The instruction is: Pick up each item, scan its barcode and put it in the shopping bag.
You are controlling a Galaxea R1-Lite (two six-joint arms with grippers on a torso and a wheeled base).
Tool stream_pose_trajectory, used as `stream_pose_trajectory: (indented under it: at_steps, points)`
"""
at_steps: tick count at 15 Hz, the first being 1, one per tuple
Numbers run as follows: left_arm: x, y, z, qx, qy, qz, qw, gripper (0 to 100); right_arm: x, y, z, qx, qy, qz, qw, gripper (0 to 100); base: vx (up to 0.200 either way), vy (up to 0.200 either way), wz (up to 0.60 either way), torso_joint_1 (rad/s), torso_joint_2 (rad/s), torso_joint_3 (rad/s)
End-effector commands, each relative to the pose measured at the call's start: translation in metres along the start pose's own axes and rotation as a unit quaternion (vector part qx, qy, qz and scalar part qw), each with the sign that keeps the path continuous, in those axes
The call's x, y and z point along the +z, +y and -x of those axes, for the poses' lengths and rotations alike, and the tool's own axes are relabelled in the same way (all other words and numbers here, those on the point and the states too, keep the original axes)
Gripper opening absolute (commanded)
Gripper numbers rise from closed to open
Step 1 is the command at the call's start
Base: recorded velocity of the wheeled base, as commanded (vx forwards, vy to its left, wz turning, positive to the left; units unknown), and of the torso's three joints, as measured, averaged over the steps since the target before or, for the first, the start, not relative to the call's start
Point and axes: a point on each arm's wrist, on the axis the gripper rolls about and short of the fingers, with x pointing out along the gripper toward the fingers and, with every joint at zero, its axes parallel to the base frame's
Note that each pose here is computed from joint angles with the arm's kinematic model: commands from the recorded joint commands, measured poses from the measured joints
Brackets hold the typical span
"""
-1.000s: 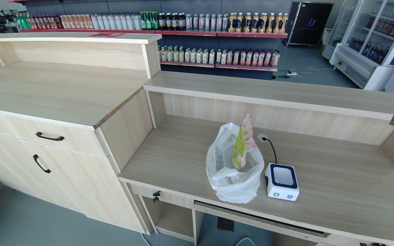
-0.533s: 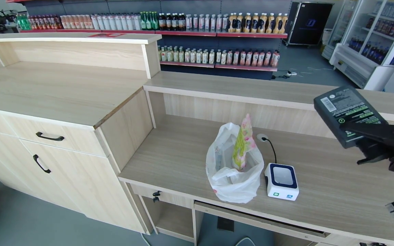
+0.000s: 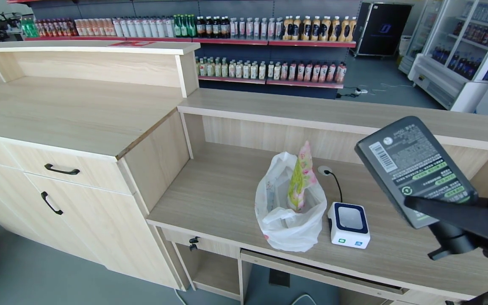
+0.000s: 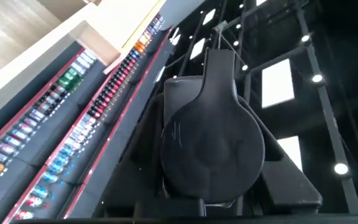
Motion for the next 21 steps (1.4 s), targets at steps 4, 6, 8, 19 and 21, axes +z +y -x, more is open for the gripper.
stream_pose_trajectory:
  at_steps: [4, 6, 8, 19, 21]
  points:
    - [0.0, 0.0, 0.0, 0.0, 0.0, 0.0, 1.0, 100, 0.009, -0.035, -0.008, -0.113, -0.04, 0.005, 0.993, 0, 0.0, 0.0, 0.0, 0.0, 0.0, 0.0]
    - [0.0, 0.0, 0.0, 0.0, 0.0, 0.0, 1.0, 100, 0.007, -0.043, -0.007, -0.134, -0.04, 0.01, 0.99, 0, 0.0, 0.0, 0.0, 0.0, 0.0, 0.0]
    - [0.0, 0.0, 0.0, 0.0, 0.0, 0.0, 1.0, 100, 0.007, -0.049, 0.001, -0.139, -0.039, 0.003, 0.989, 0, 0.0, 0.0, 0.0, 0.0, 0.0, 0.0]
    - [0.0, 0.0, 0.0, 0.0, 0.0, 0.0, 1.0, 100, 0.018, -0.051, 0.012, -0.155, -0.097, -0.019, 0.983, 0, 0.0, 0.0, 0.0, 0.0, 0.0, 0.0]
    - [0.0, 0.0, 0.0, 0.0, 0.0, 0.0, 1.0, 100, 0.017, -0.053, 0.014, -0.155, -0.093, -0.015, 0.983, 0, 0.0, 0.0, 0.0, 0.0, 0.0, 0.0]
